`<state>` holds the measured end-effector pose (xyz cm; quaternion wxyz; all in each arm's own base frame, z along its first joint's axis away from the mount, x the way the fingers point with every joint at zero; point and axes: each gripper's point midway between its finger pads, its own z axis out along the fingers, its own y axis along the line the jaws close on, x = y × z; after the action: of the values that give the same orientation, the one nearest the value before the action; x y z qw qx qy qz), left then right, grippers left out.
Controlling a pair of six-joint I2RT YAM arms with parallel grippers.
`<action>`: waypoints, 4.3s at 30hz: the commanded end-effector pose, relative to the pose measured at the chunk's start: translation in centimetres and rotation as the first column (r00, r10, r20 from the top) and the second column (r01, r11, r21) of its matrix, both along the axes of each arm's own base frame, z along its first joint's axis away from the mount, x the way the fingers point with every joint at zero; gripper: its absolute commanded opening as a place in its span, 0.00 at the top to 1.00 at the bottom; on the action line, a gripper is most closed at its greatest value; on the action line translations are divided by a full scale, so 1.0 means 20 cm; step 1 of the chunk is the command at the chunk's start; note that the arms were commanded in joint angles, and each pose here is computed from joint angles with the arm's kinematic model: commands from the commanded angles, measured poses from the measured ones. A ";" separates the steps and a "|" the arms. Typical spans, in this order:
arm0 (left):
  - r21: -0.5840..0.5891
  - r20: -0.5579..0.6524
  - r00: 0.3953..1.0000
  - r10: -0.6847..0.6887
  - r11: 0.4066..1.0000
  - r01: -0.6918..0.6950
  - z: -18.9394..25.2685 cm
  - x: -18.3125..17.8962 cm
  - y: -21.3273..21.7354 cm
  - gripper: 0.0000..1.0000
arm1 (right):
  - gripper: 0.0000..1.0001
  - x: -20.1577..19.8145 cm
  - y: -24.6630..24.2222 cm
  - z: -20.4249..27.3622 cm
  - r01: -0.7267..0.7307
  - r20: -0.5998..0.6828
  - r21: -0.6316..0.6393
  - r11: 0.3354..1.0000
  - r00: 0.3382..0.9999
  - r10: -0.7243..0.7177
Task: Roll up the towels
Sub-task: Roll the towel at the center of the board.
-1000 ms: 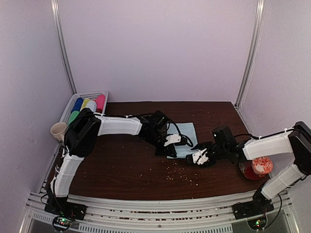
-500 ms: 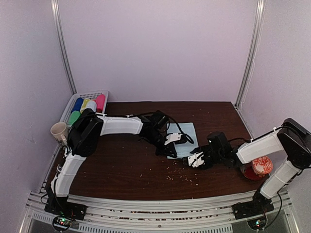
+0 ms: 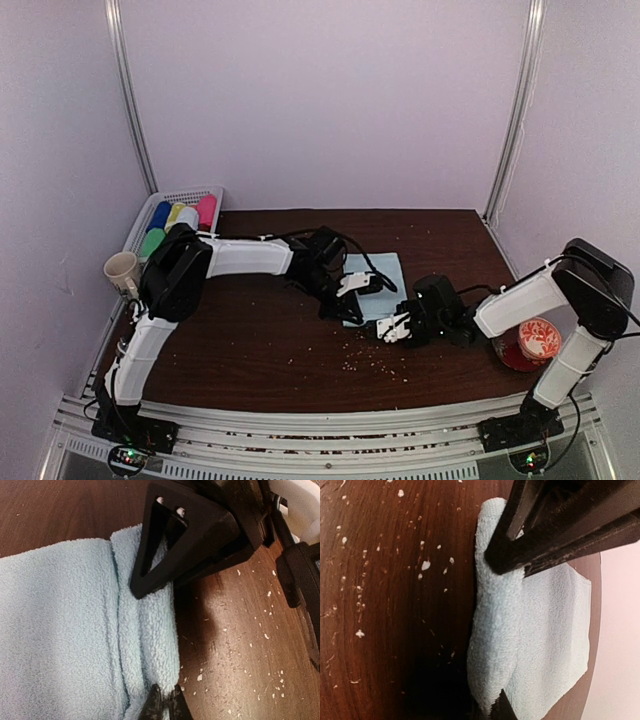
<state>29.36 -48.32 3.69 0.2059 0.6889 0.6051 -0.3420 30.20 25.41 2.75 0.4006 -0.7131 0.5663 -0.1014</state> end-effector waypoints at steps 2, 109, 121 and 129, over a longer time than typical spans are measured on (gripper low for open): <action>-0.018 0.006 1.000 0.013 1.000 -0.013 0.06 0.04 0.02 0.86 | 1.00 -0.03 0.01 -0.01 0.009 -0.092 -0.020 1.000 0.996 -0.011; 0.036 0.885 0.460 -0.071 0.996 0.084 0.00 -0.09 0.05 0.57 | 1.00 0.08 -0.19 -0.24 0.339 -0.968 -0.251 0.907 -0.097 -0.231; 0.179 0.891 0.422 -0.167 0.984 0.011 -0.20 0.00 0.10 0.68 | 1.00 0.08 -0.19 -0.24 0.336 -0.969 -0.248 0.908 -0.096 -0.229; 0.284 0.881 0.400 -0.253 0.959 -0.019 -0.35 0.03 0.14 0.78 | 1.00 0.08 -0.19 -0.24 0.336 -0.970 -0.244 0.910 -0.098 -0.224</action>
<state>30.21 -48.26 2.69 0.4753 0.7859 0.3750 0.1257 31.29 23.30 2.28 -0.1180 -0.3929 0.8060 0.4267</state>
